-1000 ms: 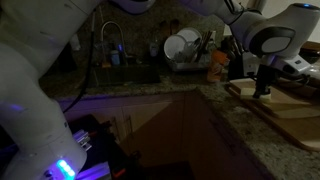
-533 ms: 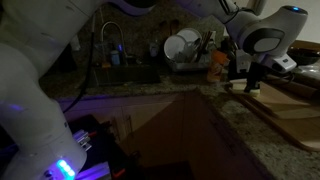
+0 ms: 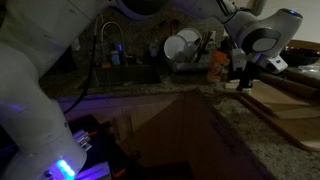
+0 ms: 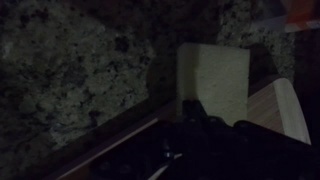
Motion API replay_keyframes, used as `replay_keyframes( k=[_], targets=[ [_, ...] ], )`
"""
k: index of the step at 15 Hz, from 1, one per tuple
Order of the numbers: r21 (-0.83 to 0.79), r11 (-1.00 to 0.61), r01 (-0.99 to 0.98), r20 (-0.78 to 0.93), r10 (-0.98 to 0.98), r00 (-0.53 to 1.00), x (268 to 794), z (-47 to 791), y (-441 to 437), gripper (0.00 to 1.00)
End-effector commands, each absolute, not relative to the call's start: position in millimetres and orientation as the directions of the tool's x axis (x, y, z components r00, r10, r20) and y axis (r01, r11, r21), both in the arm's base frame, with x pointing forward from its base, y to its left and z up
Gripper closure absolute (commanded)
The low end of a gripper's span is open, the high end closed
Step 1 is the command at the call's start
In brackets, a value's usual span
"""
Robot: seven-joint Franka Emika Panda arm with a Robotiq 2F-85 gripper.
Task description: Place the yellow sponge on the chopping board and wipe the chopping board
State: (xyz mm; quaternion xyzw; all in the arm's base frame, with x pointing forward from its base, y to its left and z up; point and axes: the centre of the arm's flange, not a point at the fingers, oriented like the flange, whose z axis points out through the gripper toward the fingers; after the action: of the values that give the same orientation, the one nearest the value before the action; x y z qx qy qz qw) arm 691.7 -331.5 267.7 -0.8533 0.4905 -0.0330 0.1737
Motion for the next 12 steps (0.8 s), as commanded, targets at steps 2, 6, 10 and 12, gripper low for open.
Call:
replay_keyframes(
  k=[2,6,10,12],
  targets=[
    [-0.347,-0.428,-0.835,-0.001,-0.890,0.456,653.0,295.2,-360.7,1.00],
    [-0.388,-0.336,-0.858,0.087,-0.940,0.329,621.9,337.4,-421.7,1.00],
    [-0.377,-0.156,-0.913,-0.051,-0.981,0.189,579.7,326.8,-477.3,1.00],
    [-0.345,-0.069,-0.936,-0.112,-0.987,0.114,566.0,306.7,-493.6,1.00]
  ],
)
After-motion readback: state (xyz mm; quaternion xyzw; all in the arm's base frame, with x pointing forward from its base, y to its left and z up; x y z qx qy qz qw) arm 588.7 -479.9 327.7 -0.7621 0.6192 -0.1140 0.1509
